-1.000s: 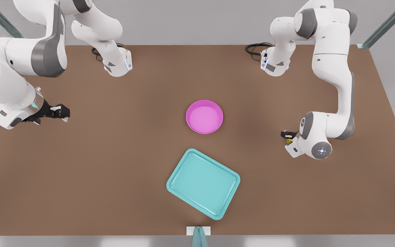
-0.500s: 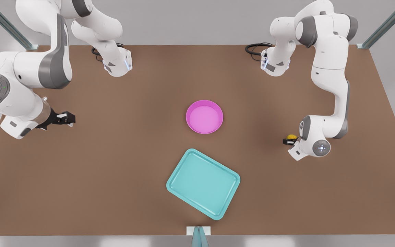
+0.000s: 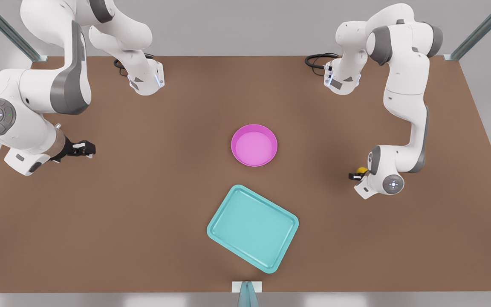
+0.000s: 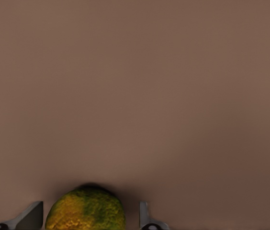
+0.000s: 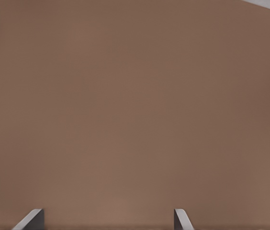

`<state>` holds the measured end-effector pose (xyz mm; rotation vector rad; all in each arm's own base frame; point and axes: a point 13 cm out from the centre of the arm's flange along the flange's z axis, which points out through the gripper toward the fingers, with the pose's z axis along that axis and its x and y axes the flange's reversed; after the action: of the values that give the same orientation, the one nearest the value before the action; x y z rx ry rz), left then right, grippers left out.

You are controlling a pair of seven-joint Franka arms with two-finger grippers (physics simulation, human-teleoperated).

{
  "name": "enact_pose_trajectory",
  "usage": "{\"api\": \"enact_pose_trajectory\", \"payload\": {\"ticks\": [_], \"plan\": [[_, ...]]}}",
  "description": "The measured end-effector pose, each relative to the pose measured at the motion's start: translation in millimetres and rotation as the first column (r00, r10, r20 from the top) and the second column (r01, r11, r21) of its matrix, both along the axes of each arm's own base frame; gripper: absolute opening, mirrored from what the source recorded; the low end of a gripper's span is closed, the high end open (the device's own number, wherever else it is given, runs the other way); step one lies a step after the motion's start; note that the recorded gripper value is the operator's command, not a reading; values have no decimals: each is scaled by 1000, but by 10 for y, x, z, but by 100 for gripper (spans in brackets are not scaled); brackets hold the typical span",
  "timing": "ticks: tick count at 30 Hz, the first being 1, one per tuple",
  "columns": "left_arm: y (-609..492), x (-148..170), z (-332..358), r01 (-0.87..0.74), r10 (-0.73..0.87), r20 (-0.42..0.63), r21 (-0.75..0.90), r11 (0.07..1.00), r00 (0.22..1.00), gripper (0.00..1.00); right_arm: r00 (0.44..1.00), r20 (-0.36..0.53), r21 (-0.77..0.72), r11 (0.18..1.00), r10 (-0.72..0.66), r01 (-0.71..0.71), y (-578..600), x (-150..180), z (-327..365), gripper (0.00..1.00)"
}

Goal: Place the orange on the plate with the left arm and the plate on the tray with the right arm

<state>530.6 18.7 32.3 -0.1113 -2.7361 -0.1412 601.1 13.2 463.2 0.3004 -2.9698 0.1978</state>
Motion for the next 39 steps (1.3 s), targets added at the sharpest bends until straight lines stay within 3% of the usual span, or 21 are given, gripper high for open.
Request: {"api": "enact_pose_trajectory", "payload": {"ticks": [1, 4, 12, 16, 19, 21, 25, 27, 30, 31, 32, 34, 35, 37, 39], "plan": [[13, -12, -10, -1, 1, 0, 1, 1000, 1000, 79, 1000, -2, 0, 1000, 0, 0, 0, 2, -10, 100], [37, -8, -6, -2, 2, 5, 4, 1000, 1000, 69, 1000, -5, 0, 1000, 0, 0, -4, 3, -23, 100], [-110, 139, 314, 11, -11, 55, 1, 1000, 998, 68, 1000, -4, 1, 1000, -3, 3, -38, 5, -19, 100], [-1761, 262, 675, 199, -197, 99, -17, 980, 975, 69, 1000, -6, 1, 1000, -4, 4, -54, 6, -26, 100], [-3340, -173, 833, 295, -288, 94, -69, 953, 953, 70, 1000, -8, 1, 1000, -5, 5, -63, 11, -42, 100], [-4212, -675, 873, 327, -321, 69, -120, 937, 945, 70, 1000, -11, 1, 1000, -5, 5, -64, 16, -61, 100], [-4885, -1460, 790, 285, -293, -29, -158, 945, 956, 71, 1000, -13, 1, 1000, -6, 6, -77, 18, -71, 100], [-4950, -1588, 733, 239, -249, -57, -145, 960, 967, 100, 1000, -13, 1, 1000, -7, 7, -82, 18, -71, 100], [-4945, -1584, 728, 163, -171, -66, -118, 980, 983, 100, 1000, -15, 2, 1000, -6, 6, -78, 19, -79, 100], [-4944, -1472, 852, 135, -141, -46, -115, 984, 989, 100, 1000, -16, 2, 1000, -6, 6, -77, 21, -89, 100], [-4846, -946, 1374, 72, -70, 28, -127, 989, 997, 100, 1000, -19, 4, 1000, -5, 5, -71, 24, -106, 100], [-3785, 423, 2814, -130, 153, 199, -126, 983, 968, 100, 997, -80, 43, 999, 0, 3, 55, 21, -407, 100], [-2939, 805, 3461, -241, 261, 264, -104, 965, 928, 100, 989, -147, 98, 995, 7, 7, 227, -31, -727, 100], [-1661, 903, 4210, -391, 393, 299, -69, 918, 869, 100, 961, -277, 236, 971, 23, 44, 675, -285, -1411, 100], [-1193, 576, 4513, -382, 404, 223, -135, 914, 887, 100, 941, -333, 344, 937, 59, 63, 1311, -546, -1904, 100]]}}
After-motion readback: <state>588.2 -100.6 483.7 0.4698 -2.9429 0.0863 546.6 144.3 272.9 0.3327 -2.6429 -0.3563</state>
